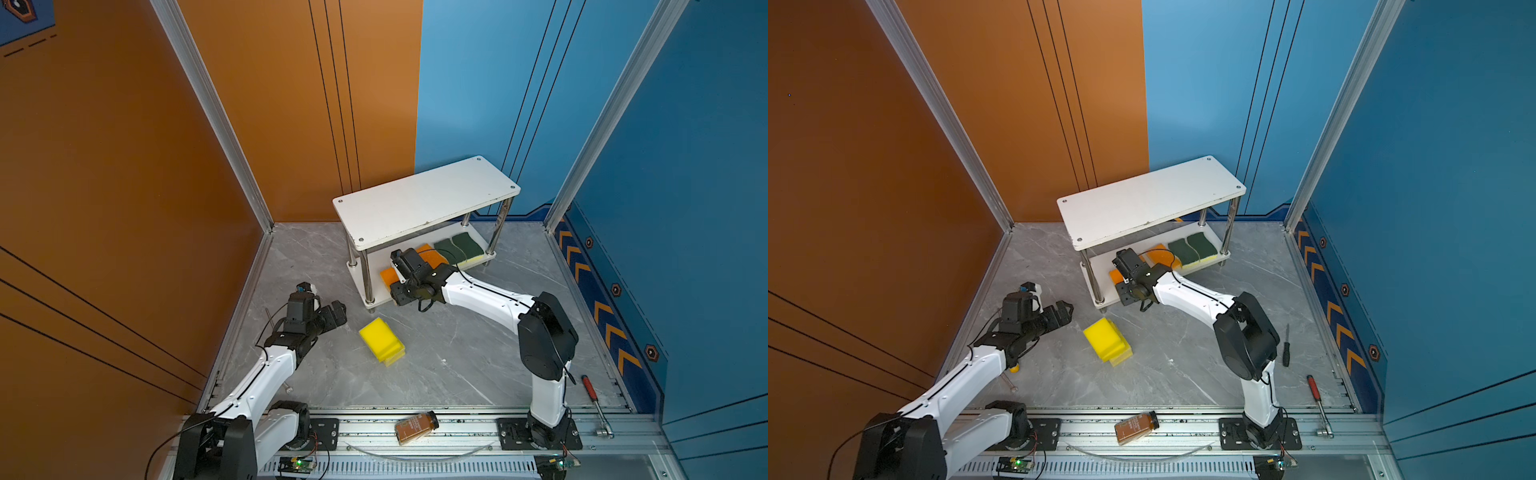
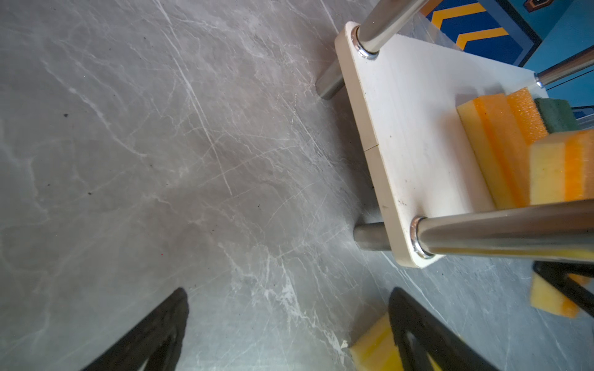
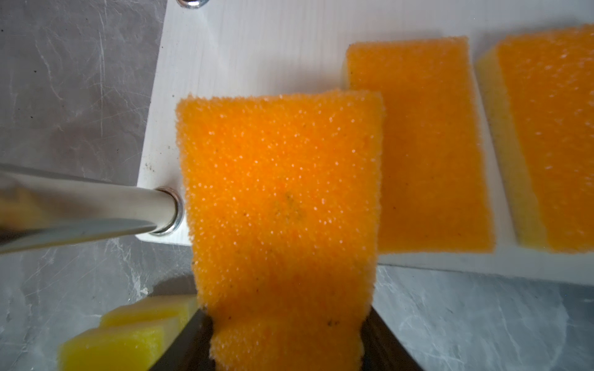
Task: Arrange cleaning sponges on a shelf
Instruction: Place the cleaning sponge at the shelf.
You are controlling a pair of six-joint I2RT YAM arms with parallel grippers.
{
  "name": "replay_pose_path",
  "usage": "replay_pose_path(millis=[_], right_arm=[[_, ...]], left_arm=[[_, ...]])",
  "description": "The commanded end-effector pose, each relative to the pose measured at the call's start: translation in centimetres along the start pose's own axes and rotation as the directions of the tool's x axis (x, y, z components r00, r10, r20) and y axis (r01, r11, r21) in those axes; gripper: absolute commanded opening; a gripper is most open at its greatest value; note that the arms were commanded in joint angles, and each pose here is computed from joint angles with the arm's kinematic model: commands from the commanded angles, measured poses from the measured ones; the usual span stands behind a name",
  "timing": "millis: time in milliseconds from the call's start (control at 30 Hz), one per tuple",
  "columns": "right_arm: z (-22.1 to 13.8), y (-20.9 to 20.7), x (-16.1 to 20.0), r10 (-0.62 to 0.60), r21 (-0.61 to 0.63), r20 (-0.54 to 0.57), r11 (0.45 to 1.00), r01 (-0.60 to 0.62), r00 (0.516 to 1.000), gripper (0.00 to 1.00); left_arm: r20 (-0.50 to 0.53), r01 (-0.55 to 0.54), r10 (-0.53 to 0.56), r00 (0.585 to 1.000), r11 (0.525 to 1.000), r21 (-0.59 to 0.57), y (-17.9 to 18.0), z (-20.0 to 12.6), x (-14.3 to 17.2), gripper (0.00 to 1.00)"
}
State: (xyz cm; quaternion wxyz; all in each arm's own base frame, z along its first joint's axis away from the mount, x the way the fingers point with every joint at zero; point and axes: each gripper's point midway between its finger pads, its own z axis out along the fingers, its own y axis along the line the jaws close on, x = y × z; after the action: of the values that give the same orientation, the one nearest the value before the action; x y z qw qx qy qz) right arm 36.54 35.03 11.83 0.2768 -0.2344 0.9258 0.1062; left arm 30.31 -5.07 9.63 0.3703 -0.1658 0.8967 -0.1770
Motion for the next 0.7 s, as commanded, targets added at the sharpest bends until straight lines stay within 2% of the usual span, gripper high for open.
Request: replay_pose_path(millis=[0,667], right_arm=[[0.2,0.3,-1.4,0.019,0.031,0.039,0.999,-0.02,0.999,0.56],[2.1,0.9,-3.3,0.029,0.025,0.105,0.999,-0.032,0.994,0.57]], left_arm=[[-0.026,0.018,-0.018,0.999,1.0,-0.001,0.6,-0.2,1.1,0.98],[-0.03,0.022,-0.022,0.999,1.0,0.003,0.8,-0.1,1.6,0.98]])
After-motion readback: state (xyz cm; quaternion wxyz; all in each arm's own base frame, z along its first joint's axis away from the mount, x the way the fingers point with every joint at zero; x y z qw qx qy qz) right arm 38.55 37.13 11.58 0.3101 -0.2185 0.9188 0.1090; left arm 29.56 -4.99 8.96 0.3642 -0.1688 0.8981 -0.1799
